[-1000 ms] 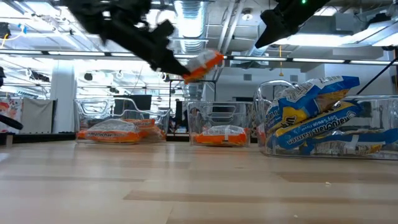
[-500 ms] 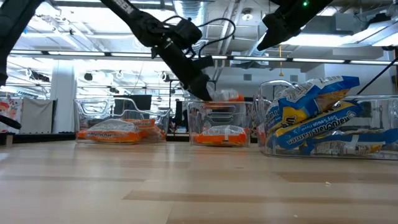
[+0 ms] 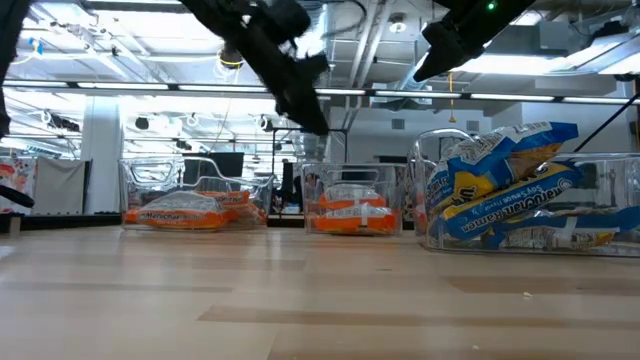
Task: Sort Maruchan noodles
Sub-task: Move the blue bag to the center of the table
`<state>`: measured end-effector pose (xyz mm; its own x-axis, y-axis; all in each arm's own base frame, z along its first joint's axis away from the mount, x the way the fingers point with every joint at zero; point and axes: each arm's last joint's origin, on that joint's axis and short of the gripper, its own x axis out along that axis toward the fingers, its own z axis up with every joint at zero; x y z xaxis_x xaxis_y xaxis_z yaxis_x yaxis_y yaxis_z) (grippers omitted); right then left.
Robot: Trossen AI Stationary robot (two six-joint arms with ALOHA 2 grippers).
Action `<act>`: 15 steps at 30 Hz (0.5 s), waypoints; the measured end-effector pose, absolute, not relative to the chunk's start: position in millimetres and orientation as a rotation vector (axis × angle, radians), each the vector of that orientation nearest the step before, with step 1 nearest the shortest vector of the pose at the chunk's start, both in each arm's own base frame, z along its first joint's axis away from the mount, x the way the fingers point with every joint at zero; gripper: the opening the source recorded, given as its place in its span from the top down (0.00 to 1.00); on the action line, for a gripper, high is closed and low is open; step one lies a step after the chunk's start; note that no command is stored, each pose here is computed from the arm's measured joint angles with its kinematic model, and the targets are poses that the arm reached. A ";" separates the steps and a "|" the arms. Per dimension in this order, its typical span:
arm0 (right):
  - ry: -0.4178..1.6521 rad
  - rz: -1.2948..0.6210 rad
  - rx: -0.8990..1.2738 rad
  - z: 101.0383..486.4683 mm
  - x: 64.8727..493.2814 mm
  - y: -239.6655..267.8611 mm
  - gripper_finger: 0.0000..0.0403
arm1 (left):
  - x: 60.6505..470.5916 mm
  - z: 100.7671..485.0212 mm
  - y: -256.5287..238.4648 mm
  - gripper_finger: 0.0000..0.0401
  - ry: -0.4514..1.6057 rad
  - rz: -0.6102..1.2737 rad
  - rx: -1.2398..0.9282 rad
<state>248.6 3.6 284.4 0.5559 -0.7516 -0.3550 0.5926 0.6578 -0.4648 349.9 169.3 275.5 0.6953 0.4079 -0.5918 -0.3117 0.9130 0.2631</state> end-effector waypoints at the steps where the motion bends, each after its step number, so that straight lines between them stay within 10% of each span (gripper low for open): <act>1: 0.564 -0.808 -0.308 284.4 248.6 3.6 0.95 | 343.2 282.9 164.3 0.54 0.695 0.366 0.102; 15: 0.573 -0.808 -0.313 283.7 248.1 3.5 0.95 | 228.7 287.4 45.5 0.53 0.249 -0.040 -0.060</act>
